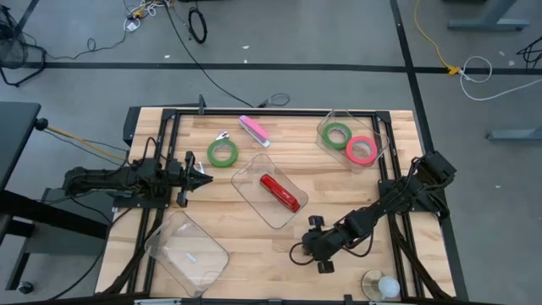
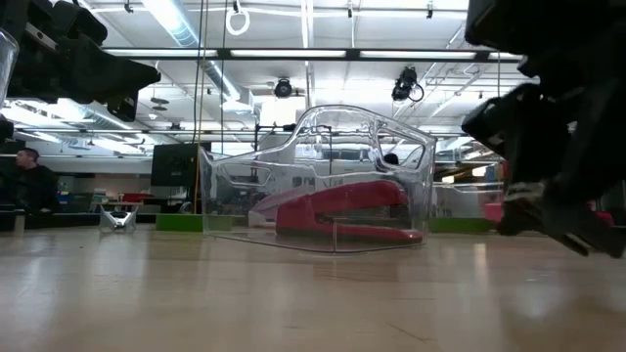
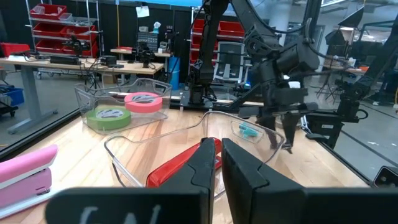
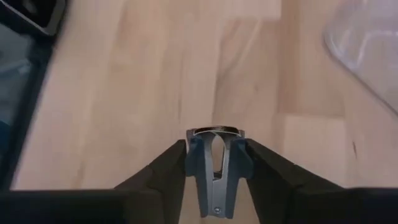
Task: Pick and place Stapler, Stapler remover, tape
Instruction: Put the black staple remover into the bottom transparent bin
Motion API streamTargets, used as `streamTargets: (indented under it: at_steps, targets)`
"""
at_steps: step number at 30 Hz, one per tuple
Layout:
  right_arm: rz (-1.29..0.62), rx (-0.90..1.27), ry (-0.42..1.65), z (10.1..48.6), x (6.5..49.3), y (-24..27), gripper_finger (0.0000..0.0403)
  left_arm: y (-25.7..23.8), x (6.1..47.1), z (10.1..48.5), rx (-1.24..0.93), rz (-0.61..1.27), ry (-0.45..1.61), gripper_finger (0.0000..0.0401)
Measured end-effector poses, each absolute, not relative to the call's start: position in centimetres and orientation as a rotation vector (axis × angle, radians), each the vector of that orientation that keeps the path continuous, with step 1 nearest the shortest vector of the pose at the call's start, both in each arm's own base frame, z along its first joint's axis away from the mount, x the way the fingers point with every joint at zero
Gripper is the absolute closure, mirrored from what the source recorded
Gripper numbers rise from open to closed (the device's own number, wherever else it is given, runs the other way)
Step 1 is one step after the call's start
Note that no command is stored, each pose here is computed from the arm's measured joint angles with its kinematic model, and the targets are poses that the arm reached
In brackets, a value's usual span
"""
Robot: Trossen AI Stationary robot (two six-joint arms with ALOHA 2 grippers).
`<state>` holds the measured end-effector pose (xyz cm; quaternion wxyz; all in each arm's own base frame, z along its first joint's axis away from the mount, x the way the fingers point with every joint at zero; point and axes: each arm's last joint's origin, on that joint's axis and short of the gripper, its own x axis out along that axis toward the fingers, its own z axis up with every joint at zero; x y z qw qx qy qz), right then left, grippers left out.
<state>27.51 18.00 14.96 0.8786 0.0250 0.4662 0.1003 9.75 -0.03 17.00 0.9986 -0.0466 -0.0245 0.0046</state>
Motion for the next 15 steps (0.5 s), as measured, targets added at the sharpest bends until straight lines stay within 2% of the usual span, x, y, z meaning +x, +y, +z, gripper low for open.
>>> streamTargets:
  at_steps: [8, 15]
  targets:
    - [0.268, 0.140, 0.782, 16.3, 28.8, 18.9, 0.0284, 0.0, 9.8, 17.0, -0.093, 0.009, -0.049, 0.0371]
    - [0.340, 0.218, 0.544, 18.5, 30.0, 19.6, 0.0287, 0.0, 9.8, 17.0, -0.093, 0.009, -0.049, 0.0371]
